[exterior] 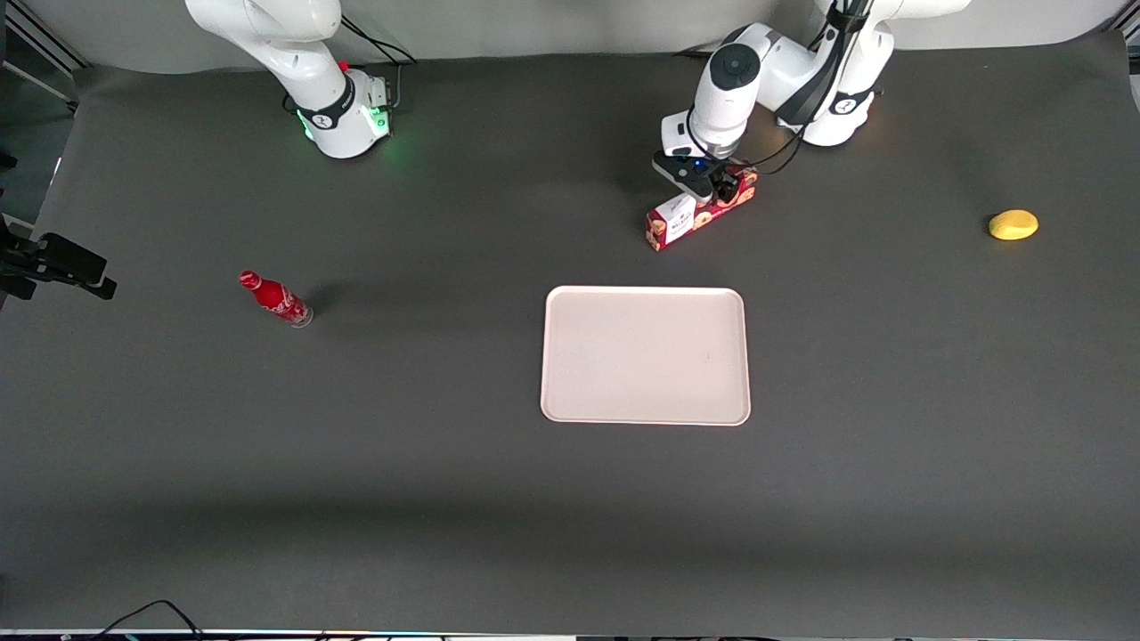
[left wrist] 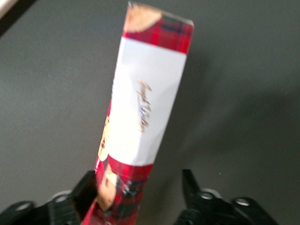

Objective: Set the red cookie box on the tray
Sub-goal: 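Lift the cookie box upright with the left gripper toward the tray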

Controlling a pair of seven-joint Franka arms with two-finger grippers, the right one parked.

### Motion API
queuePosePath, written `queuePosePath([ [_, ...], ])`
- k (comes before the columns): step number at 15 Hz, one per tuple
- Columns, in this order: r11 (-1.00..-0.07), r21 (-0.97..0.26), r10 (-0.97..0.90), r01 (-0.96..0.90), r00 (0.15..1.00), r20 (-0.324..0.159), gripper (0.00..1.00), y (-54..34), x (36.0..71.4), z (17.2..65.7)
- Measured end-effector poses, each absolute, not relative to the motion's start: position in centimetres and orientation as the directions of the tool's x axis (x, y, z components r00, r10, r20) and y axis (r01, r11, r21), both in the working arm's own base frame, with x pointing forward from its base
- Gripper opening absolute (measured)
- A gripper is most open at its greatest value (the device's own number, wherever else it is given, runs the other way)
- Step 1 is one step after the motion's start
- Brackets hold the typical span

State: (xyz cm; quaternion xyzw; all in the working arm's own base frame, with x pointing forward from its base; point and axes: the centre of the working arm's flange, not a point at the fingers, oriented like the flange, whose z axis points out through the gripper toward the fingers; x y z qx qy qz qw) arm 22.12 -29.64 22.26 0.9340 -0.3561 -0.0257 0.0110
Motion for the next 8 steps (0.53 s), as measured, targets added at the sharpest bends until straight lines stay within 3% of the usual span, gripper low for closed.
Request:
queuePosePath([
  [4,-0.753,0.036,-0.658,-0.657,0.753,-0.016,0.38,-29.7,23.8,23.1],
  [8,-0.752,0.018,-0.659,-0.659,0.752,-0.023,0.06,-27.8,26.3,22.8],
])
